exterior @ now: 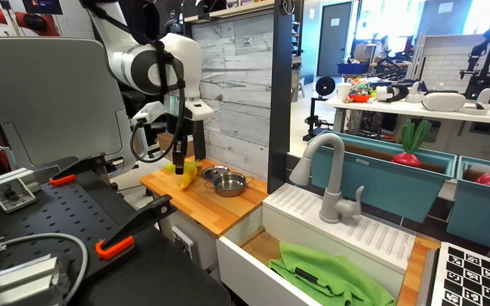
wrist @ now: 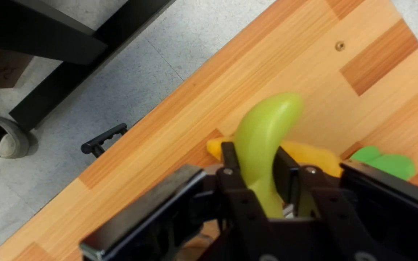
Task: Move the banana plush toy
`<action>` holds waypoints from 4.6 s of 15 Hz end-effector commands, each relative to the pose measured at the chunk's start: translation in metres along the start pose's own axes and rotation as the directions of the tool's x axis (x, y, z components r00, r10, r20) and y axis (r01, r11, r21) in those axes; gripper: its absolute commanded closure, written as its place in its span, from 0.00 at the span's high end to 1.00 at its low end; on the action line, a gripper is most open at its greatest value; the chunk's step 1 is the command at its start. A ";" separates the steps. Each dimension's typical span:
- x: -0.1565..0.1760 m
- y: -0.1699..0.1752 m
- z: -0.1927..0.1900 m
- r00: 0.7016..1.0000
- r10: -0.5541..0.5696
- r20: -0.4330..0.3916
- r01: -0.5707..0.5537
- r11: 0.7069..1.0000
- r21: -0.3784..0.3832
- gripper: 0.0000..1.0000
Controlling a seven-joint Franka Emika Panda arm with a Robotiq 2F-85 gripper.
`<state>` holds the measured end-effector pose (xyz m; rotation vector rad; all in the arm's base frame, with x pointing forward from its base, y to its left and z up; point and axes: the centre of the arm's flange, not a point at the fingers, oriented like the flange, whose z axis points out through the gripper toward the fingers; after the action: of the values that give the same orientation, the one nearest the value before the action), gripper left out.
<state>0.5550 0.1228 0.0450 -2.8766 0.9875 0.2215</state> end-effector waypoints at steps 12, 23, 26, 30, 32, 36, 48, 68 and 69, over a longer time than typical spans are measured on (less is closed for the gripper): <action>0.050 0.076 -0.018 0.952 0.299 0.062 -0.302 0.952 0.043 0.06; 0.064 0.098 0.029 0.895 0.435 0.093 -0.431 0.900 -0.061 0.06; 0.070 0.094 0.029 0.887 0.452 0.092 -0.447 0.892 -0.065 0.06; 0.080 0.091 0.025 0.876 0.475 0.085 -0.471 0.880 -0.067 0.06; 0.085 0.088 0.025 0.871 0.484 0.082 -0.479 0.875 -0.077 0.06; 0.093 0.085 0.026 0.863 0.498 0.081 -0.491 0.866 -0.092 0.06; 0.095 0.070 0.034 0.859 0.511 0.043 -0.503 0.856 -0.122 0.52; 0.032 0.059 -0.057 0.957 0.288 0.025 -0.287 0.957 -0.030 1.00; 0.029 0.058 -0.068 0.960 0.280 0.021 -0.280 0.960 -0.016 1.00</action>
<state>0.5691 0.0495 0.0548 -2.7254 1.4550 0.3449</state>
